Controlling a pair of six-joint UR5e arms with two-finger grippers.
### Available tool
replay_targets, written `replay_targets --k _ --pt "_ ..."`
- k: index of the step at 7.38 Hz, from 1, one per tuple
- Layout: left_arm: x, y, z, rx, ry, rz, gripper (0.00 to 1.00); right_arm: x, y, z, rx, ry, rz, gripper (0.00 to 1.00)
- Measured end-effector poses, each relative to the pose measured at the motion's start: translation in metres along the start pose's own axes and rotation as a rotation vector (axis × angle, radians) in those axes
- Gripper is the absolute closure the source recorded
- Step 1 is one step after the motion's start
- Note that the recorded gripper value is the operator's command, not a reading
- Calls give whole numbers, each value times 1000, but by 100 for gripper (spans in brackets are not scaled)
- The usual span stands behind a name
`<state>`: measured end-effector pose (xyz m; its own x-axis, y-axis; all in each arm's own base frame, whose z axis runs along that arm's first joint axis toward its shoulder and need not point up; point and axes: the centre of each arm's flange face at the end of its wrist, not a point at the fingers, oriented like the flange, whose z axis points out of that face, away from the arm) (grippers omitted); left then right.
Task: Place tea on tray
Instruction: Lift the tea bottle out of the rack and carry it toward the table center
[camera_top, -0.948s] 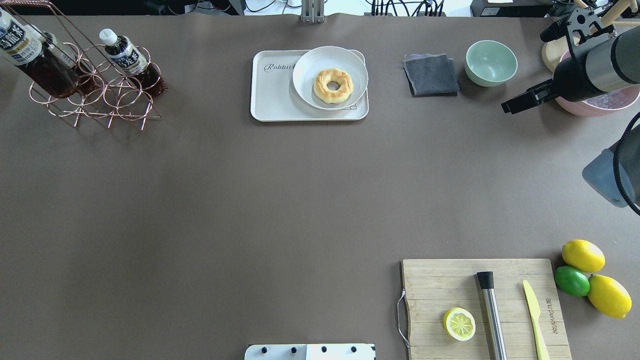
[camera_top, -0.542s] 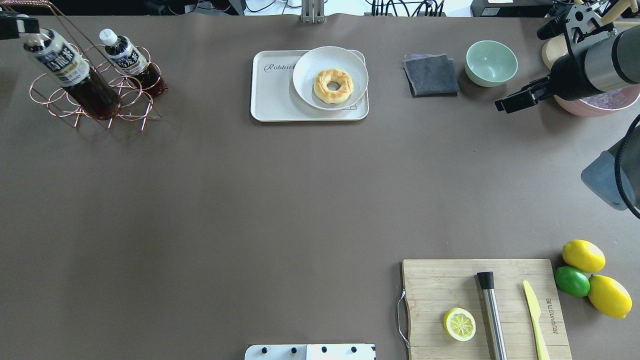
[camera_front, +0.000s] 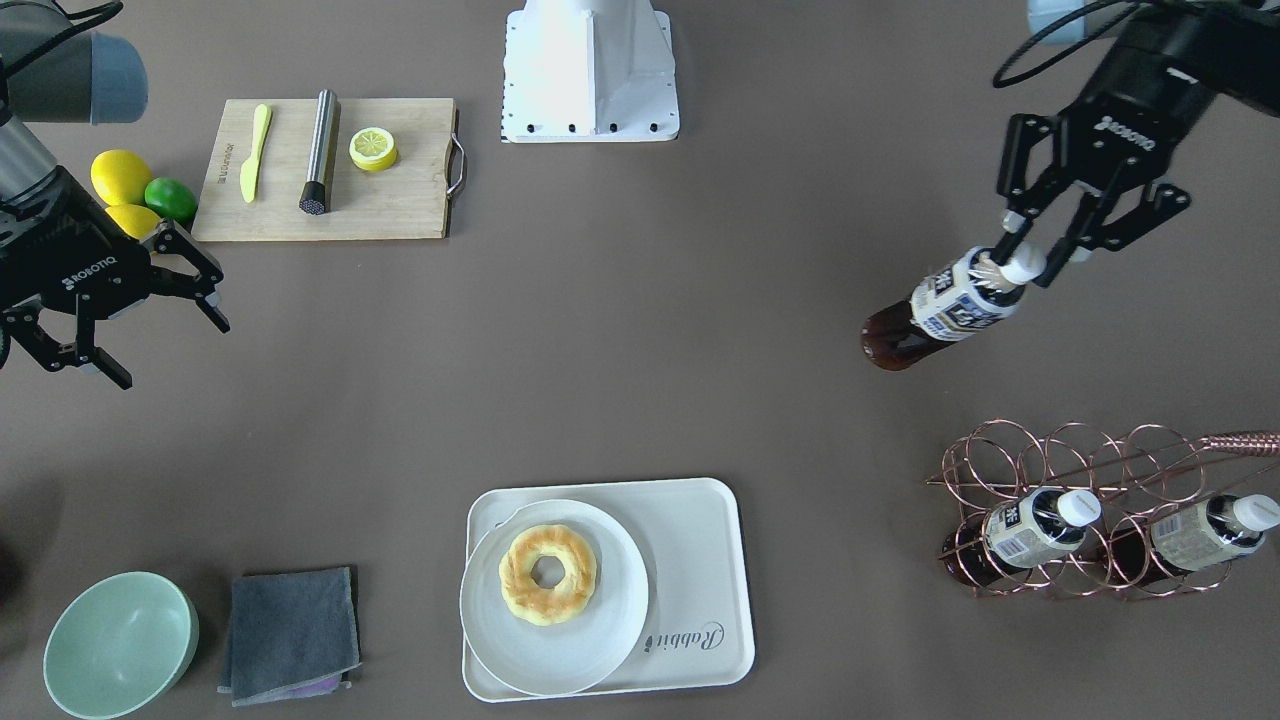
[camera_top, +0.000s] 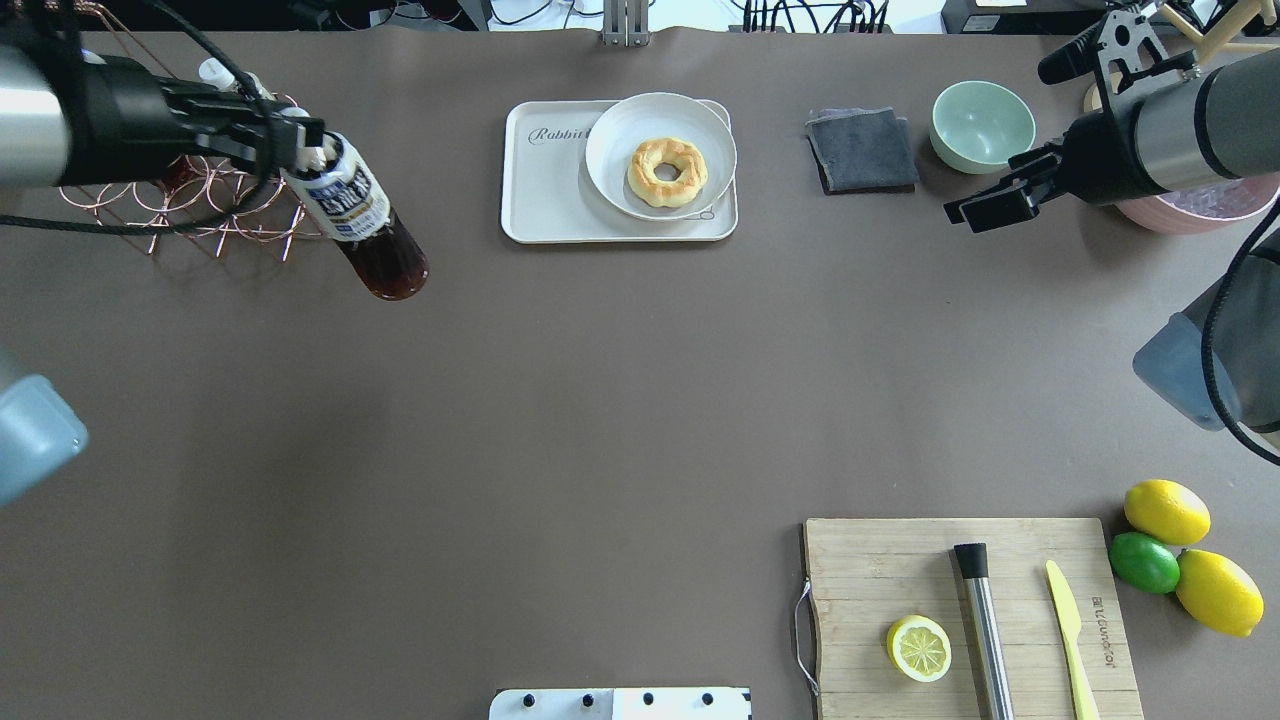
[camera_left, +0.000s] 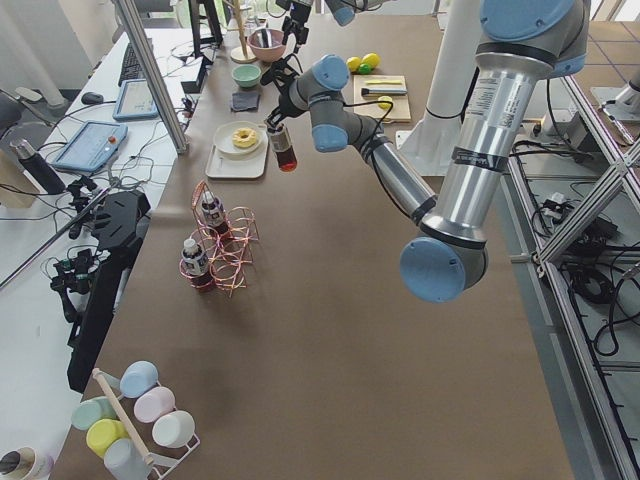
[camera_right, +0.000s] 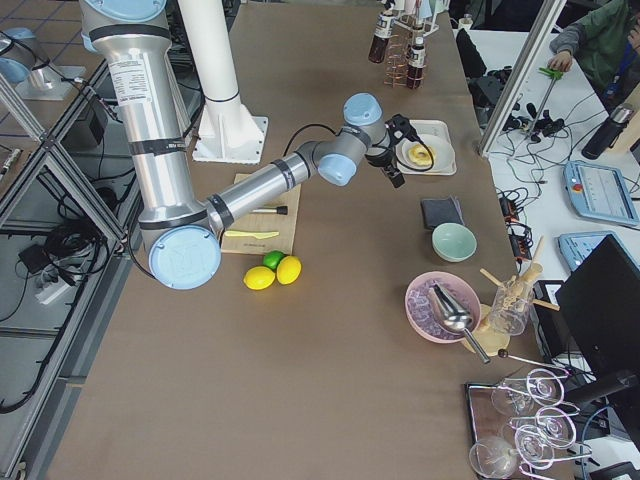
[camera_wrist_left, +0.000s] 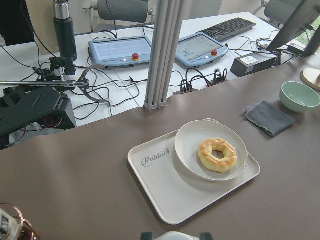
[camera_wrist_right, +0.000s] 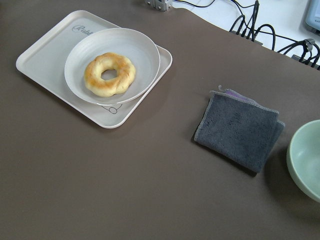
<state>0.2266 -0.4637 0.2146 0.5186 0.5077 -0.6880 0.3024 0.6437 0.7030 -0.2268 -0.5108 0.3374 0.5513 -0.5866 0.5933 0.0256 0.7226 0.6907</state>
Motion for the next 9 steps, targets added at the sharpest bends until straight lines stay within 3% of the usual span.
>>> replay_targets --k 4,9 --pt "186 49 69 34 -39 52 100 -62 -26 6 67 -60 -97 0" --pt "267 101 120 79 -146 108 100 -83 -24 17 83 -49 -121 0"
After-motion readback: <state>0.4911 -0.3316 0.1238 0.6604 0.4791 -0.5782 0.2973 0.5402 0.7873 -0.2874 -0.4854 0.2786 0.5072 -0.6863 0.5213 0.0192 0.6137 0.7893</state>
